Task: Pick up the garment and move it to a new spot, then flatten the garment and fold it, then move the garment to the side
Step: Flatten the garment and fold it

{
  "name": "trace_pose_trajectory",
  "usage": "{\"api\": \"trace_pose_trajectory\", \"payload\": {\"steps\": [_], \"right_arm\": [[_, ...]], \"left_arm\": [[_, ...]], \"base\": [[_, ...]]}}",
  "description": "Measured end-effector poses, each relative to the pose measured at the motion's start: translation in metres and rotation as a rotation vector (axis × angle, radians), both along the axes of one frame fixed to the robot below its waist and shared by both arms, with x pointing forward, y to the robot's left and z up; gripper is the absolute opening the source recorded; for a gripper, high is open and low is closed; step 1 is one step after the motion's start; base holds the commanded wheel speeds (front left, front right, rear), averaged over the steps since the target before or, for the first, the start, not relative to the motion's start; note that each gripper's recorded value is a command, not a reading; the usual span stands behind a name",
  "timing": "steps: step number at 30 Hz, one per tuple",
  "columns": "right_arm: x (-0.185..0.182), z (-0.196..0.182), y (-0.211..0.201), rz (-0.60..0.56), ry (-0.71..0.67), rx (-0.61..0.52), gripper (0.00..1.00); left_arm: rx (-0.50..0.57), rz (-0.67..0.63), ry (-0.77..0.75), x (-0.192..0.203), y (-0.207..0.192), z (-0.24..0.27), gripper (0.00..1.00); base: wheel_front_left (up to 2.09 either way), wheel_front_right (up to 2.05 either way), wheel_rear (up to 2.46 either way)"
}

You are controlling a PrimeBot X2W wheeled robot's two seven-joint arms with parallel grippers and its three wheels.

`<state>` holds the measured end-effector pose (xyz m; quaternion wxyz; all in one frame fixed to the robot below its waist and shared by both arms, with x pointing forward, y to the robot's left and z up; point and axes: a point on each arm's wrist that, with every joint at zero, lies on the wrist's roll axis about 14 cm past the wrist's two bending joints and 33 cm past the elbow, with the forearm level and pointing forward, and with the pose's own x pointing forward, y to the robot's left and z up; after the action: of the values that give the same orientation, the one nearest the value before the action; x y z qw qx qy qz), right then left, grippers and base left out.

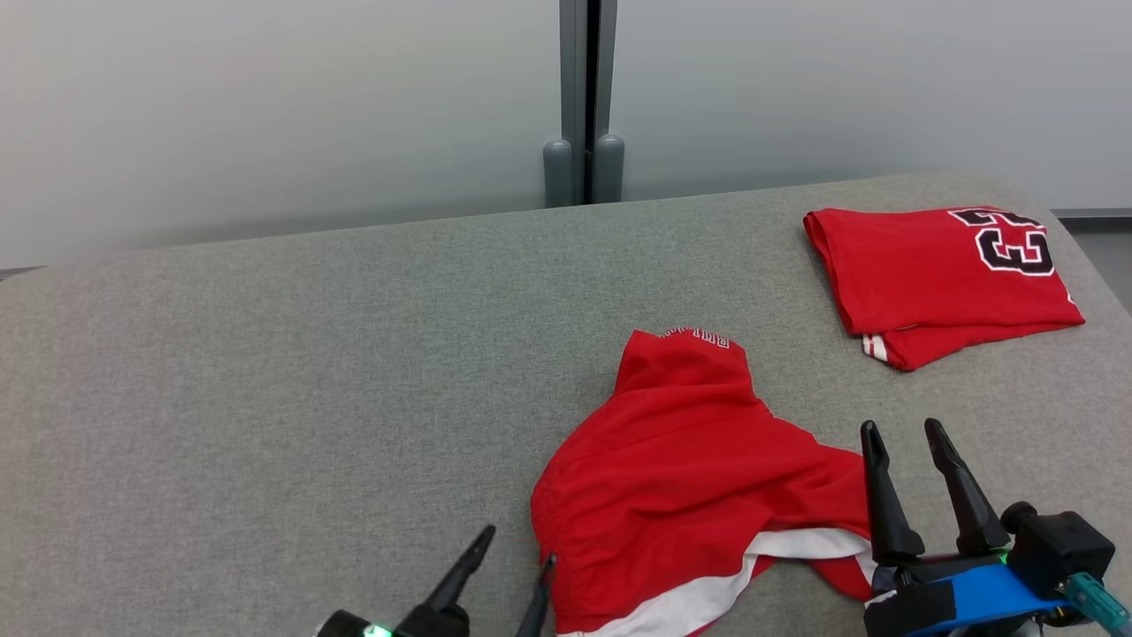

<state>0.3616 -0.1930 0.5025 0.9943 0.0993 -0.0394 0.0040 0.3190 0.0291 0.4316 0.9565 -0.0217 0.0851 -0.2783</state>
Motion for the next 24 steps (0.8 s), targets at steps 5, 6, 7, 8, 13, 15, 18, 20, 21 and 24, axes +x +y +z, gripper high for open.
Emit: {"api": "trace_pose_trajectory", "payload": {"steps": [5, 6, 7, 8, 13, 15, 18, 20, 21, 24], "right_arm": [[0.000, -0.004, -0.003, -0.008, 0.014, 0.004, 1.00], [0.000, -0.005, -0.003, -0.009, 0.016, 0.004, 1.00], [0.000, -0.005, -0.004, -0.011, 0.017, 0.004, 1.00], [0.000, -0.006, -0.005, -0.013, 0.019, 0.004, 1.00], [0.000, -0.009, -0.007, -0.022, 0.027, 0.010, 1.00], [0.000, -0.009, -0.007, -0.022, 0.029, 0.010, 1.00], [0.000, -0.011, -0.007, -0.023, 0.036, 0.017, 1.00], [0.002, -0.012, -0.006, -0.020, 0.037, 0.018, 1.00], [0.002, -0.012, -0.006, -0.018, 0.039, 0.018, 1.00], [0.003, -0.017, -0.005, -0.017, 0.053, 0.019, 1.00]], "left_arm": [[0.005, -0.113, 0.104, -0.027, -0.020, -0.026, 1.00], [0.008, -0.134, 0.129, -0.032, -0.022, -0.033, 1.00], [0.012, -0.149, 0.146, -0.036, -0.024, -0.037, 1.00], [0.012, -0.160, 0.162, -0.038, -0.026, -0.041, 1.00], [0.017, -0.208, 0.224, -0.047, -0.033, -0.054, 1.00], [0.020, -0.227, 0.236, -0.049, -0.036, -0.057, 1.00], [0.020, -0.244, 0.251, -0.048, -0.040, -0.060, 1.00], [0.027, -0.243, 0.256, -0.045, -0.040, -0.063, 1.00], [0.027, -0.231, 0.261, -0.041, -0.038, -0.064, 0.55], [0.040, -0.190, 0.257, -0.027, -0.027, -0.066, 0.00]], "base": [[0.00, 0.00, 0.00], [0.00, 0.00, 0.00], [0.00, 0.00, 0.00], [0.00, 0.00, 0.00], [0.00, 0.00, 0.00], [0.00, 0.00, 0.00], [0.00, 0.00, 0.00], [0.00, 0.00, 0.00], [0.00, 0.00, 0.00], [0.00, 0.00, 0.00]]}}
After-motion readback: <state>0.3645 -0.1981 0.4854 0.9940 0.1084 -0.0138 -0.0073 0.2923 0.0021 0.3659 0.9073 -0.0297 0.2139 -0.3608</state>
